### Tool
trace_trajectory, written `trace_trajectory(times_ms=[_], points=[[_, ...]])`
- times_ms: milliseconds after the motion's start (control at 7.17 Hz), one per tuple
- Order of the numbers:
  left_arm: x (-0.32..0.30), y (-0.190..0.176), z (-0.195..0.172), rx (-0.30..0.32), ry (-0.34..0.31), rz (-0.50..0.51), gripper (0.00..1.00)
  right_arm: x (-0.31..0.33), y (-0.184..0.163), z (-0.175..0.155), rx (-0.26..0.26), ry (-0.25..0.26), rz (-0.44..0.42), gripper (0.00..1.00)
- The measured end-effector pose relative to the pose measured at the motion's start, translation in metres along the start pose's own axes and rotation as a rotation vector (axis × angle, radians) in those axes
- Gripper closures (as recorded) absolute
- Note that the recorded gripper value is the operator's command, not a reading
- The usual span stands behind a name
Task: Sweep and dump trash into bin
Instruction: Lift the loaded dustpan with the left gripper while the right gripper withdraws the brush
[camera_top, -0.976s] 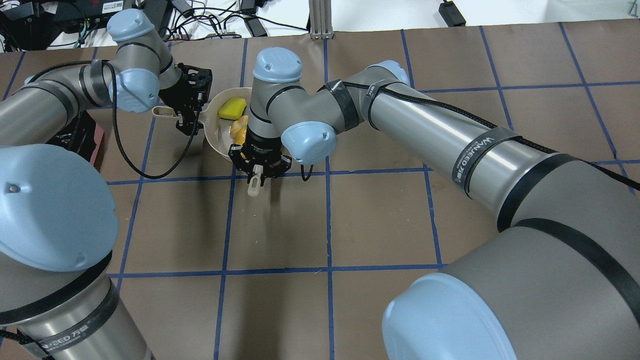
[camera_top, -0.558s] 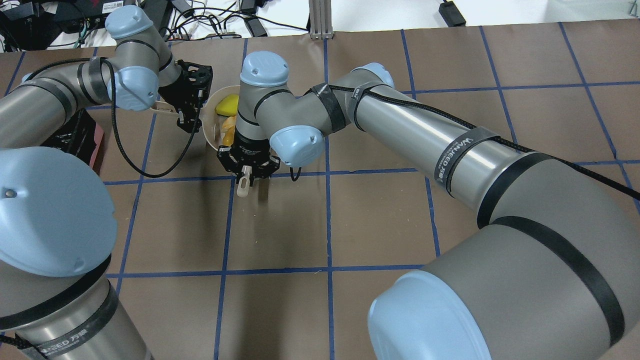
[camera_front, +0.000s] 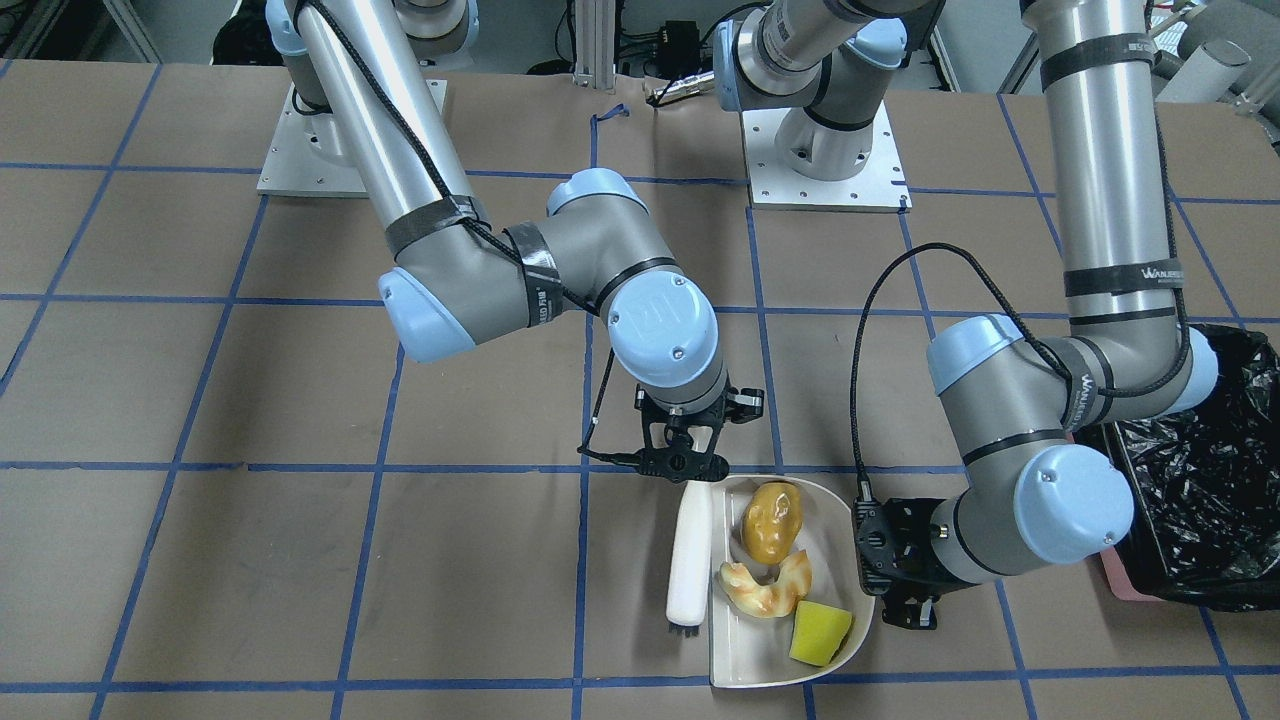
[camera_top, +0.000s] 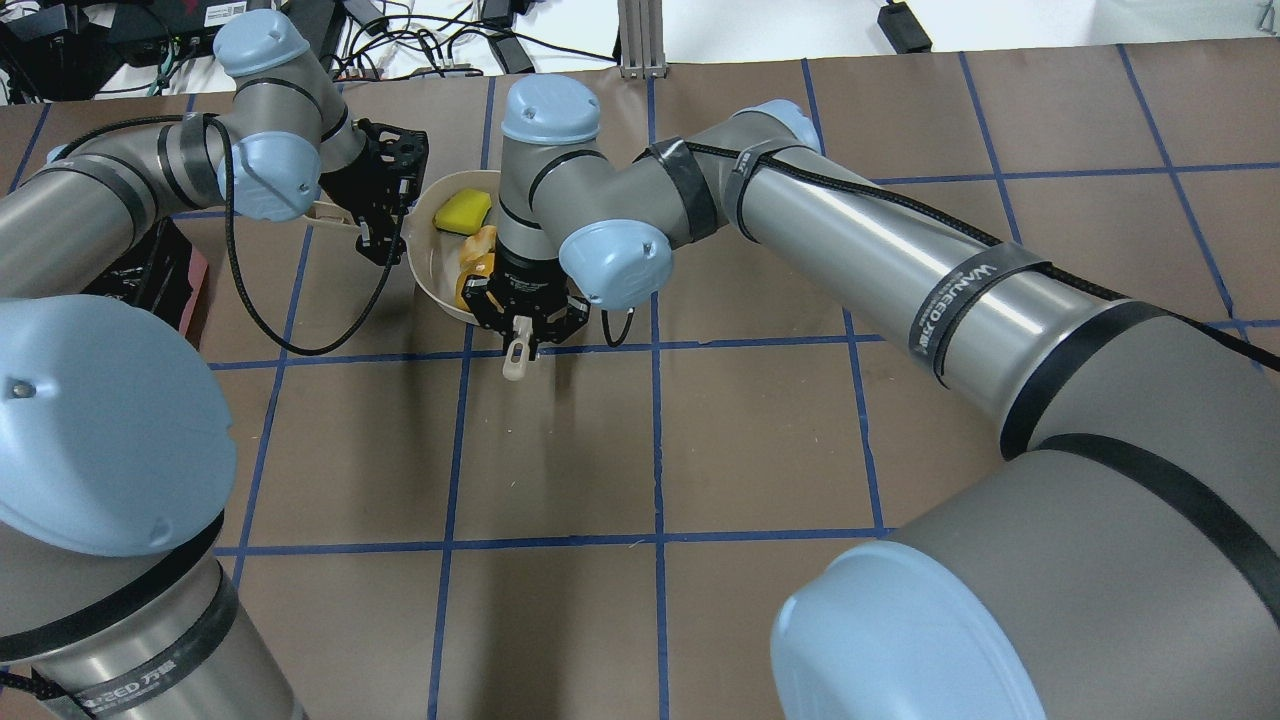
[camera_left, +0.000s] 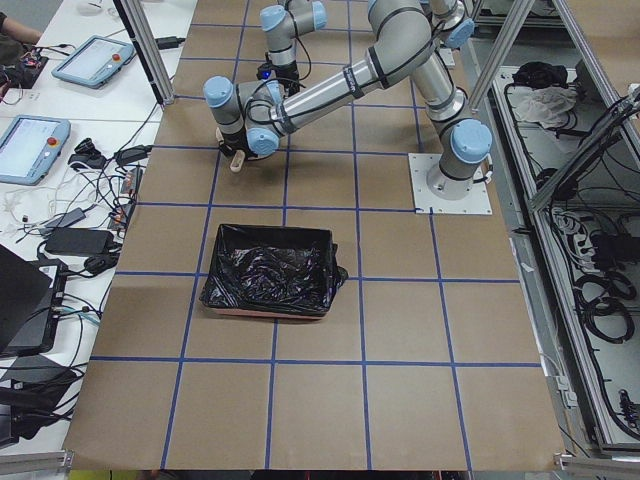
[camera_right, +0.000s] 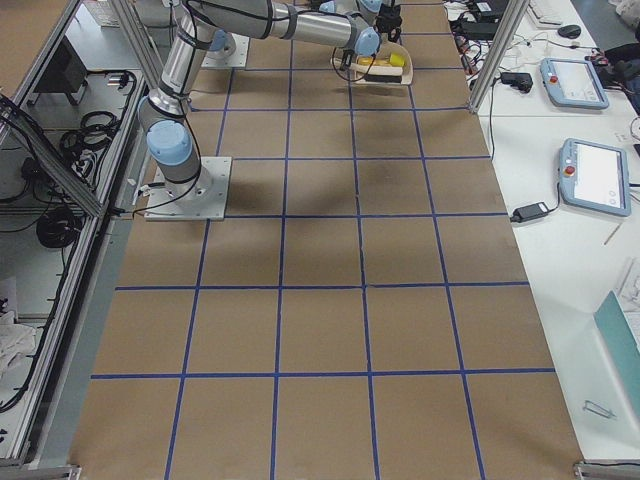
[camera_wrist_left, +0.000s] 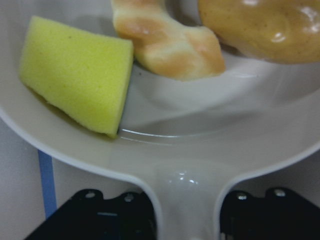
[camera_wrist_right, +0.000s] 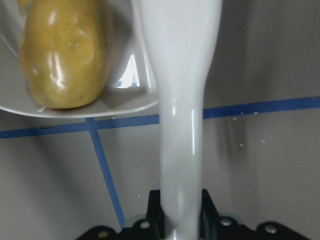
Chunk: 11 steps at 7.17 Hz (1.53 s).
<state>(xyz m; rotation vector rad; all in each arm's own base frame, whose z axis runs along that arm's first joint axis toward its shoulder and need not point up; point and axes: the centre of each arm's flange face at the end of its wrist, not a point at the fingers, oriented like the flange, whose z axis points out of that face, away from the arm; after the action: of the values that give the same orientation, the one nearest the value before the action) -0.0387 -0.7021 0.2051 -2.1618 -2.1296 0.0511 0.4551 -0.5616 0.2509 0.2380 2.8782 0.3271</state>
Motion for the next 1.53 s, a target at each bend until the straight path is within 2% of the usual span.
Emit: trace_trajectory(times_ms=[279, 418, 558, 837, 1115, 1534], points=[[0.000, 0.005, 0.003, 0.009, 0.005, -0.004, 0.99, 0.042, -0.015, -0.039, -0.010, 0.056, 0.060, 0.74], [-0.001, 0.008, 0.004, 0.037, 0.002, -0.009, 0.99, 0.068, -0.022, -0.058, -0.022, 0.095, 0.074, 0.75], [-0.001, 0.013, 0.004, 0.082, -0.002, -0.019, 1.00, 0.096, -0.028, -0.077, -0.037, 0.125, 0.082, 0.75], [0.000, 0.030, 0.003, 0.169, -0.005, -0.053, 1.00, 0.164, -0.037, -0.095, -0.078, 0.147, 0.086, 0.76], [0.002, 0.055, -0.003, 0.299, -0.011, -0.092, 1.00, 0.257, -0.038, -0.107, -0.106, 0.187, 0.018, 0.76], [0.008, 0.069, -0.025, 0.385, -0.002, -0.124, 1.00, 0.386, -0.048, -0.132, -0.121, 0.210, -0.087, 0.77]])
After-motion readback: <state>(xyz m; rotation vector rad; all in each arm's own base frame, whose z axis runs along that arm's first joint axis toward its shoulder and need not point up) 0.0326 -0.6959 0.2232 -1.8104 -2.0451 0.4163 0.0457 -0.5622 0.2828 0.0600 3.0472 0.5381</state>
